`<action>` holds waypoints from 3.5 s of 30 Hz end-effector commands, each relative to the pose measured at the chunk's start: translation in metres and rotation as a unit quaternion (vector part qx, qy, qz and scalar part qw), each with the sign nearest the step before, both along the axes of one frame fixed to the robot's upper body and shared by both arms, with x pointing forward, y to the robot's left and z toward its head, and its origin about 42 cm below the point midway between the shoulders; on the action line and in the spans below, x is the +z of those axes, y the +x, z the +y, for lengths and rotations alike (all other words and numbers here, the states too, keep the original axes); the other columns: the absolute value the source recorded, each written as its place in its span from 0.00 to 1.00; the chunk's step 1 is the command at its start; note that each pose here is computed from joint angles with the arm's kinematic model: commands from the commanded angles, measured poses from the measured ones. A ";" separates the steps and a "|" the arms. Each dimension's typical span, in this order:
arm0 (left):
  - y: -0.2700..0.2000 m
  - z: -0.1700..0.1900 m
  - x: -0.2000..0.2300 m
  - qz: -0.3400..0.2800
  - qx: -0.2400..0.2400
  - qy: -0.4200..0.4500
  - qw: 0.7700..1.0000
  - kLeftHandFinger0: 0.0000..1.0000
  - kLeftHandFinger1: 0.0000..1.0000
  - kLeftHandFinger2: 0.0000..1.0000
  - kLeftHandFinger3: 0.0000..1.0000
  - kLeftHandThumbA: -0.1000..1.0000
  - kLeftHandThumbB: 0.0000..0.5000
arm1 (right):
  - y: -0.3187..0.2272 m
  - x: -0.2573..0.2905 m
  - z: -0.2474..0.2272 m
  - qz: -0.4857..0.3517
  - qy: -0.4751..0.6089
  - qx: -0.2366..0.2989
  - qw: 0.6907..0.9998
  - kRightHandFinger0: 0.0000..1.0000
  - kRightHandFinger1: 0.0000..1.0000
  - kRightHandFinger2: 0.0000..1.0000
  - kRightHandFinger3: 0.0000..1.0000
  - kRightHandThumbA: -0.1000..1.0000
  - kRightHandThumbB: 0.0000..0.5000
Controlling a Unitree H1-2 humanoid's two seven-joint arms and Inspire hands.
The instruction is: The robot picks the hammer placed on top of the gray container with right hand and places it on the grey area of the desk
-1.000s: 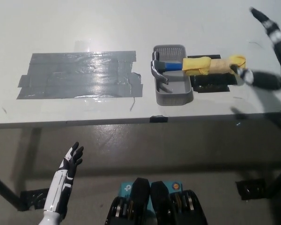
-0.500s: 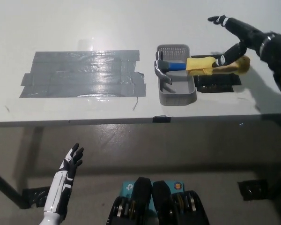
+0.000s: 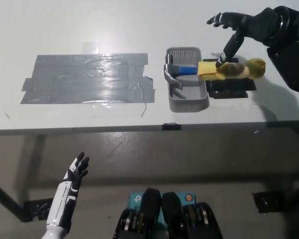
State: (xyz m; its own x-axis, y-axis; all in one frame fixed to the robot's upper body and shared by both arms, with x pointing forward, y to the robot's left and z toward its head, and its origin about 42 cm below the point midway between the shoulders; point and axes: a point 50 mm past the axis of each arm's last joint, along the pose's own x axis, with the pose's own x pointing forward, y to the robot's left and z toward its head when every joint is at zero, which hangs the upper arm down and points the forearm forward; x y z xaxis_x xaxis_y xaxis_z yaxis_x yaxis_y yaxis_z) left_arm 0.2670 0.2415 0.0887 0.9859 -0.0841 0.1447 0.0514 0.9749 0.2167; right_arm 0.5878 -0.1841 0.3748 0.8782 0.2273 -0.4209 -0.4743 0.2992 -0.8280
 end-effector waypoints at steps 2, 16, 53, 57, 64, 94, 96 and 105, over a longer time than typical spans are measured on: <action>0.004 -0.002 0.006 -0.022 -0.014 0.007 1.000 1.00 1.00 1.00 1.00 1.00 0.64 | 0.004 0.043 0.010 -0.025 -0.005 0.007 1.000 1.00 1.00 1.00 1.00 0.98 0.88; 0.003 0.001 0.006 -0.020 -0.014 0.006 1.000 1.00 1.00 1.00 1.00 1.00 0.63 | 0.002 0.011 0.018 0.028 -0.009 0.031 0.999 1.00 1.00 1.00 1.00 0.98 0.67; 0.007 0.003 0.010 -0.026 -0.015 0.006 1.000 1.00 1.00 1.00 1.00 1.00 0.60 | 0.007 -0.028 0.014 0.068 -0.079 0.036 0.994 1.00 1.00 1.00 1.00 1.00 0.60; 0.008 0.002 0.010 -0.024 -0.017 -0.002 1.000 1.00 1.00 1.00 1.00 1.00 0.63 | 0.007 -0.027 0.017 0.062 -0.081 0.045 0.994 1.00 1.00 1.00 1.00 1.00 0.59; 0.008 0.003 0.012 -0.028 -0.018 0.010 0.999 1.00 1.00 1.00 1.00 1.00 0.60 | 0.008 -0.028 0.021 0.039 -0.072 0.032 0.996 1.00 1.00 1.00 1.00 0.98 0.62; 0.020 0.005 0.019 -0.032 -0.026 0.002 0.999 1.00 1.00 1.00 1.00 1.00 0.58 | 0.007 -0.043 0.004 -0.283 0.050 -0.031 0.957 0.01 0.56 0.88 0.40 0.00 0.35; 0.020 0.005 0.019 -0.034 -0.027 0.006 0.999 1.00 1.00 1.00 1.00 1.00 0.57 | 0.008 -0.033 0.005 -0.302 0.055 -0.031 0.951 0.05 0.62 0.92 0.91 0.00 0.28; 0.024 0.003 0.021 -0.033 -0.028 0.003 0.999 1.00 1.00 1.00 1.00 1.00 0.57 | 0.008 0.003 0.020 -0.374 0.096 -0.008 0.922 0.00 0.53 0.87 1.00 0.00 0.24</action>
